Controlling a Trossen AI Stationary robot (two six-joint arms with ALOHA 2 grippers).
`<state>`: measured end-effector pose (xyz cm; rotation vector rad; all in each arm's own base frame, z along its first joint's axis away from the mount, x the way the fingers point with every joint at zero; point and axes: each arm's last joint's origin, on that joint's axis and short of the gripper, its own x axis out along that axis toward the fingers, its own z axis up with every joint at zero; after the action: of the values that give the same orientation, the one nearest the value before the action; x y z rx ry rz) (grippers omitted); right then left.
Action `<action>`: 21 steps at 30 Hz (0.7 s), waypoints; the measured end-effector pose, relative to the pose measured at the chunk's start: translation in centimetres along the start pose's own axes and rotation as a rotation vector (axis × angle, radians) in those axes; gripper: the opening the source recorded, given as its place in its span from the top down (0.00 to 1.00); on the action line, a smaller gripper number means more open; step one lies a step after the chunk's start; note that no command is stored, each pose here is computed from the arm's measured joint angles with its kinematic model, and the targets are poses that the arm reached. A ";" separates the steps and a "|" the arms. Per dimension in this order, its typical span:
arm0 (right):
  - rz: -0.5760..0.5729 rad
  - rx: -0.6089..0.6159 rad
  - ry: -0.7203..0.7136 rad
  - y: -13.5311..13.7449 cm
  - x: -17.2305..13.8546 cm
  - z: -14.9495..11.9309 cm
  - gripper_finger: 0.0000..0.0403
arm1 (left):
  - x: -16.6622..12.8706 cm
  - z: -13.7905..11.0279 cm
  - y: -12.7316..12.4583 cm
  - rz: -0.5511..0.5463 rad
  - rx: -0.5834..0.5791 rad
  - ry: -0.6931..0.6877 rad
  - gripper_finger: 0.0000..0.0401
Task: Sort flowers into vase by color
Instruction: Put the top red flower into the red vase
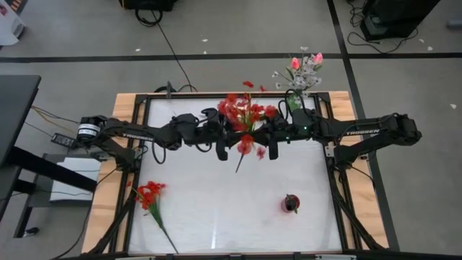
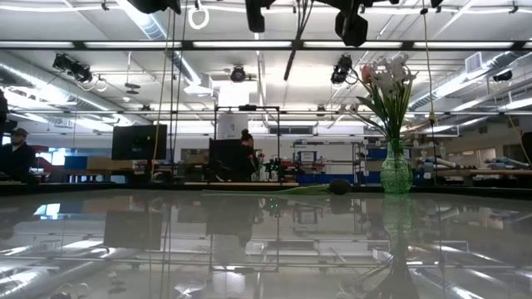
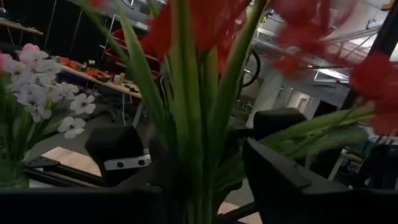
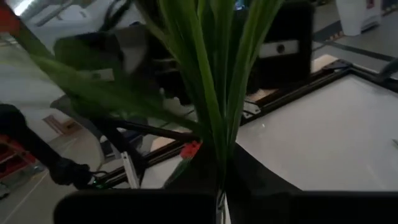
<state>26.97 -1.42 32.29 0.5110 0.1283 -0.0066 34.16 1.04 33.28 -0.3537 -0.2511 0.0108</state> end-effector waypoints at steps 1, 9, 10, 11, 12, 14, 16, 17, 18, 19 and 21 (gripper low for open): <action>-0.013 0.001 0.001 -0.1 0.0 0.0 0.96 | -0.1 0.2 0.1 0.007 0.001 0.006 0.58; -0.067 0.018 -0.010 0.2 -0.6 0.0 0.96 | -3.2 3.0 1.1 0.138 0.015 0.181 0.48; -0.079 0.017 -0.014 0.3 -0.8 0.0 0.96 | -3.8 3.5 1.2 0.155 0.017 0.194 0.48; -0.094 0.017 -0.014 0.3 -1.1 0.0 0.96 | -4.4 4.1 1.2 0.175 0.019 0.209 0.48; -0.113 0.017 -0.012 0.3 -1.4 0.0 0.96 | -5.1 4.6 1.2 0.203 0.023 0.216 0.48; -0.149 0.015 -0.020 0.5 -2.1 0.2 0.96 | -6.3 5.7 1.2 0.255 0.047 0.218 0.48; -0.173 0.016 -0.037 0.7 -2.9 0.5 0.96 | -7.8 6.6 1.3 0.315 0.071 0.238 0.48; -0.188 0.020 -0.046 0.7 -3.4 0.6 0.96 | -8.4 7.0 1.4 0.338 0.081 0.244 0.48; -0.199 0.024 -0.056 0.9 -3.8 0.7 0.96 | -9.0 7.4 1.4 0.355 0.089 0.253 0.48; -0.203 0.030 -0.072 1.0 -4.2 0.9 0.96 | -9.8 7.8 1.5 0.371 0.095 0.264 0.48; -0.208 0.037 -0.100 1.4 -5.0 1.2 0.96 | -11.0 8.4 1.5 0.401 0.101 0.285 0.49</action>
<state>22.24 -0.90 34.63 0.5315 0.0827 -0.2380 21.49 4.75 37.72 -0.2961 0.1056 0.3639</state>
